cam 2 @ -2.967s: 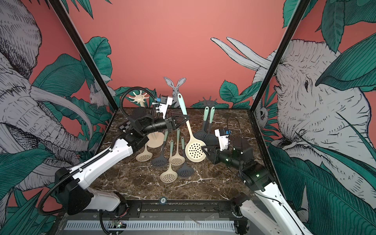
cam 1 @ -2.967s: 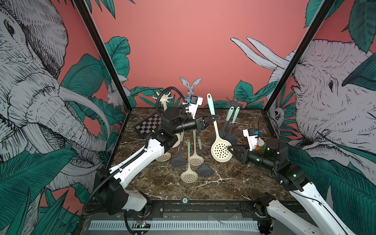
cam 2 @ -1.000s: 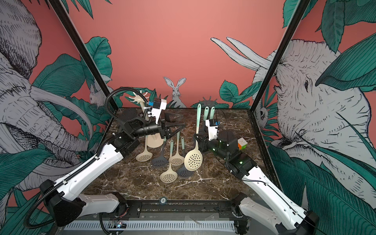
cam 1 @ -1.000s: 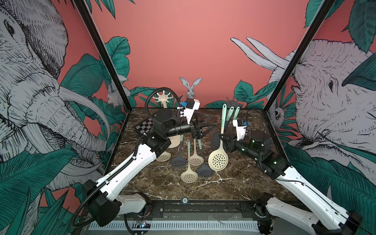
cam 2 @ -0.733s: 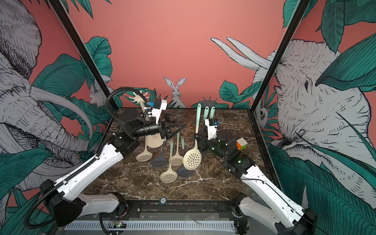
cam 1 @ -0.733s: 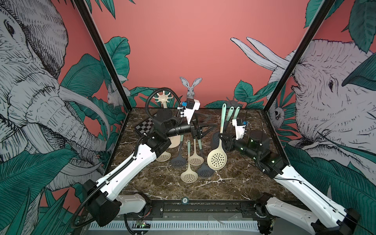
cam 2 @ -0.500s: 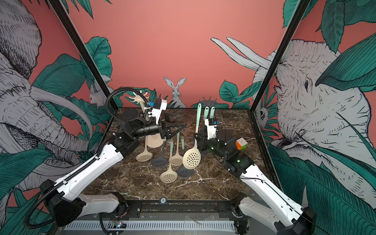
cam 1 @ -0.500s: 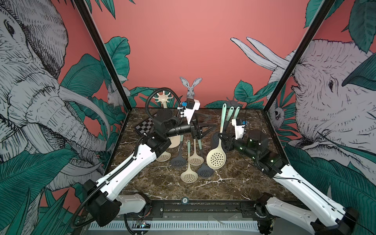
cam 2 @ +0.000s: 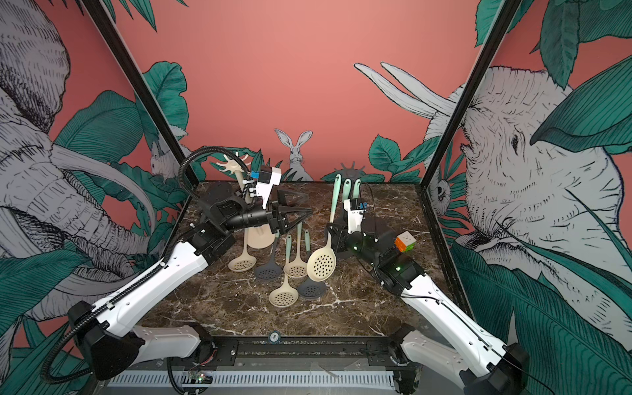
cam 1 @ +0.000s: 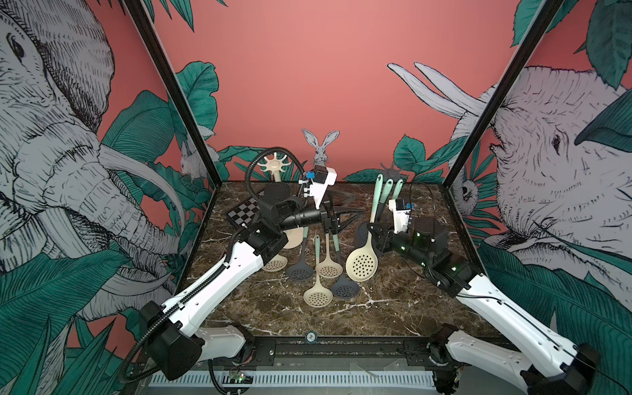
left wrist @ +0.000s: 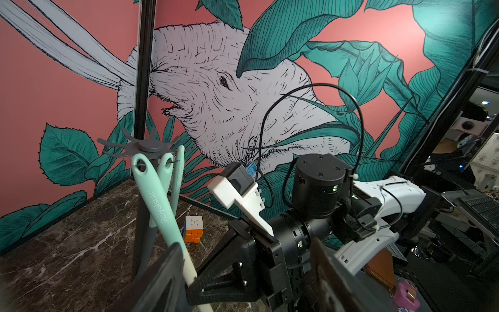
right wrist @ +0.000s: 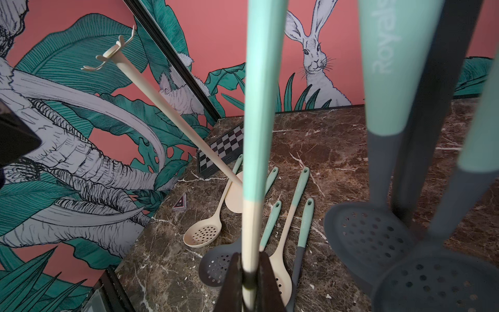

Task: Hang the skimmer on the kitchen utensil rack
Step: Hang the skimmer on the rack.

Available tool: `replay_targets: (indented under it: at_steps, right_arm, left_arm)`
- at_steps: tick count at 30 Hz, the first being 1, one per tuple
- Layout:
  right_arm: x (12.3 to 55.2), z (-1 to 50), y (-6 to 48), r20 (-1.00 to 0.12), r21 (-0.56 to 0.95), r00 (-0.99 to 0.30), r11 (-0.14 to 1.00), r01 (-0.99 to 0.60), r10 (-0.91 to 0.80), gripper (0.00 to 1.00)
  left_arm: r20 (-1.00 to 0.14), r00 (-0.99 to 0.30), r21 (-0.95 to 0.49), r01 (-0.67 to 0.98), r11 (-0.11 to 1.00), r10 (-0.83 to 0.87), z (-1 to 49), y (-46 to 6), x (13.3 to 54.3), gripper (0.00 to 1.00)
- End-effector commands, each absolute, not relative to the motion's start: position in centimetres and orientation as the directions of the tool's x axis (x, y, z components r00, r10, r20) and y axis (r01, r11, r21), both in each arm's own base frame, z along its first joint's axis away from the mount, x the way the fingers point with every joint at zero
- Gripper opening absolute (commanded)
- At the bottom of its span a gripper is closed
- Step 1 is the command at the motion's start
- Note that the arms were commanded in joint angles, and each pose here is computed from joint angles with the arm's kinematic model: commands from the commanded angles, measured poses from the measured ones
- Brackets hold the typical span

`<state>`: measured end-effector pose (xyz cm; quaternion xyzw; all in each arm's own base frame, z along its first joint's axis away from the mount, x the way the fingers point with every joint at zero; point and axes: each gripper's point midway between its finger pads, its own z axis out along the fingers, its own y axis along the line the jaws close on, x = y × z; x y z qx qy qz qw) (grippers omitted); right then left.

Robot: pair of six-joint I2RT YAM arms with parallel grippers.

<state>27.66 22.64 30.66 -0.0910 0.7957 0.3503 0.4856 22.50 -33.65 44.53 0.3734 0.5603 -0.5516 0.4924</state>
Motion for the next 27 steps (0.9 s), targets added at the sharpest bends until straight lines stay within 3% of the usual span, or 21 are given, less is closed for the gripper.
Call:
replay_targets:
  at_steps: [1,12,21,27]
  right_arm:
    - [28.2,30.7,22.4,-0.832,0.485,-0.505,0.744,-0.458,0.231,0.0]
    - [28.2,28.2,21.1,-0.799,0.499,-0.546,0.784,-0.369,0.252,0.0]
    - [25.9,27.7,20.5,-0.758,0.543,-0.6,0.756,-0.365,0.255,0.47]
    - [23.2,28.3,18.6,-0.764,0.555,-0.584,0.74,-0.38,0.274,0.6]
  left_arm:
    - [-0.969,-0.211,-0.225,0.969,0.101,-0.127,44.8,-33.5,22.1,0.76]
    - [-0.969,-0.213,-0.226,0.969,0.104,-0.127,44.6,-33.5,22.1,0.76]
    - [-0.97,-0.21,-0.224,0.968,0.113,-0.125,44.6,-33.5,22.3,0.76]
    - [-0.971,-0.204,-0.219,0.968,0.122,-0.128,44.7,-33.5,22.5,0.76]
